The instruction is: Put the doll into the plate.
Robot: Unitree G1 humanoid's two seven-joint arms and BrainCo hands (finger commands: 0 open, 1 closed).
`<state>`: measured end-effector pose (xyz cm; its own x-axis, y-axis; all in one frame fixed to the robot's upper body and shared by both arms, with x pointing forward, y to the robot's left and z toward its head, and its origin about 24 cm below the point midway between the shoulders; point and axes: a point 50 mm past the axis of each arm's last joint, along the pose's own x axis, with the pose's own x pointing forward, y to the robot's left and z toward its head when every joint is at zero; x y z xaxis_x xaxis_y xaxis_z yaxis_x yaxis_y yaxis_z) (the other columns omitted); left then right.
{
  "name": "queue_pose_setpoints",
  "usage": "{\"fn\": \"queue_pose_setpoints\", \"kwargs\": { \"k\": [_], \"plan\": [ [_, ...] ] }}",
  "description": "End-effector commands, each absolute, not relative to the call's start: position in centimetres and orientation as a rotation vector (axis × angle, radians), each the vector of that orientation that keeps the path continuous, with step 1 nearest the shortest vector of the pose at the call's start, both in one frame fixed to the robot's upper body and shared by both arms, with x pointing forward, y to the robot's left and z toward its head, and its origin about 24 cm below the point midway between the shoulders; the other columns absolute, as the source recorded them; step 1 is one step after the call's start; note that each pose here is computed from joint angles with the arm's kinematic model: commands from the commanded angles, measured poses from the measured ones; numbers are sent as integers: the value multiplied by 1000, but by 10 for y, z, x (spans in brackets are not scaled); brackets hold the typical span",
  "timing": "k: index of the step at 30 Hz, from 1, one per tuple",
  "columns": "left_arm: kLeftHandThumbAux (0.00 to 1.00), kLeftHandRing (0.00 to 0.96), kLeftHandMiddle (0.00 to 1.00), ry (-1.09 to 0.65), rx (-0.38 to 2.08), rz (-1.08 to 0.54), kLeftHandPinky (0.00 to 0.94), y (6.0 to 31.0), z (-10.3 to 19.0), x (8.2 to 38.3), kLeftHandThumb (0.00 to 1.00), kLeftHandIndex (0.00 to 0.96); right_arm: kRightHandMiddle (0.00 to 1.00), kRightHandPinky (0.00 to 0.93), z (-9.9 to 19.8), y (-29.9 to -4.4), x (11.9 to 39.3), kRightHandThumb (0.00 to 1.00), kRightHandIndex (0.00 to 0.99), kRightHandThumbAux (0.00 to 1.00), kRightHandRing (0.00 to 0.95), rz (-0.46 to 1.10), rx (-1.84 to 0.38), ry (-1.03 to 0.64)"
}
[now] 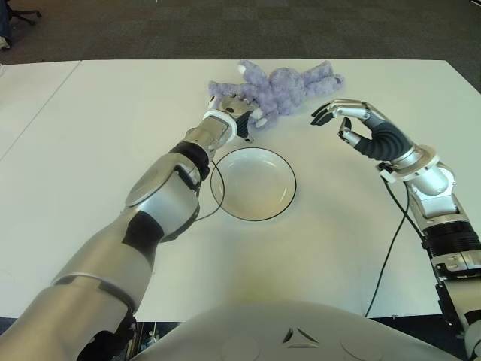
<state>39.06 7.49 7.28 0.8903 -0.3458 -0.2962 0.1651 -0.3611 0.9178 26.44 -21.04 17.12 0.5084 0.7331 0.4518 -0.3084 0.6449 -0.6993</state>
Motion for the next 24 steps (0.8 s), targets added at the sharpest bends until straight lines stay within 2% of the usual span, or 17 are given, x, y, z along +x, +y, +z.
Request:
{"fn": "queue_pose_setpoints", "kwargs": {
  "k": [1, 3, 4, 5, 7, 10, 14, 16, 17, 19, 20, 21, 24],
  "plan": [
    [527, 0, 0, 96, 2024, -784, 0, 104, 19, 366, 0, 119, 394, 302, 185, -212, 267, 938, 445, 679, 452, 763, -341, -775],
    [523, 0, 0, 65, 2042, -799, 0, 102, 23, 369, 0, 121, 396, 251, 190, -212, 271, 937, 444, 679, 451, 757, -302, -783],
    [517, 0, 0, 49, 2049, -807, 0, 100, 26, 370, 0, 124, 376, 240, 193, -211, 274, 764, 427, 713, 353, 749, -294, -793],
    [515, 0, 0, 33, 2054, -814, 0, 100, 28, 371, 0, 125, 370, 238, 196, -212, 276, 721, 423, 721, 328, 733, -294, -799],
    [511, 0, 0, -2, 2060, -830, 0, 99, 32, 372, 0, 123, 361, 231, 198, -215, 279, 708, 422, 723, 310, 668, -303, -805],
    [490, 0, 0, -54, 2064, -853, 0, 99, 36, 373, 0, 98, 280, 195, 197, -218, 279, 701, 417, 721, 234, 546, -327, -822],
    [472, 0, 0, -157, 2031, -885, 0, 94, 41, 372, 0, 71, 190, 142, 210, -229, 310, 693, 406, 720, 157, 386, -371, -795],
    [469, 0, 0, -189, 2008, -892, 0, 92, 43, 371, 0, 72, 165, 100, 212, -229, 316, 687, 402, 721, 128, 352, -401, -798],
    [467, 0, 0, -202, 1997, -894, 0, 91, 43, 371, 0, 72, 125, 39, 213, -228, 317, 681, 400, 723, 80, 341, -411, -802],
    [466, 0, 0, -221, 1982, -900, 0, 90, 44, 371, 0, 72, 113, 21, 212, -227, 318, 680, 399, 723, 66, 330, -418, -806],
    [463, 0, 0, -244, 1972, -902, 0, 90, 45, 370, 0, 68, 87, 5, 212, -228, 320, 500, 220, 641, 43, 329, -413, -803],
    [457, 0, 0, -261, 1964, -904, 0, 89, 46, 369, 0, 52, 51, 1, 212, -229, 321, 438, 128, 592, 12, 328, -410, -801],
    [445, 0, 0, -333, 1940, -912, 0, 87, 47, 367, 0, 30, 19, 0, 213, -231, 324, 412, 70, 555, 0, 322, -402, -801]
  ]
}}
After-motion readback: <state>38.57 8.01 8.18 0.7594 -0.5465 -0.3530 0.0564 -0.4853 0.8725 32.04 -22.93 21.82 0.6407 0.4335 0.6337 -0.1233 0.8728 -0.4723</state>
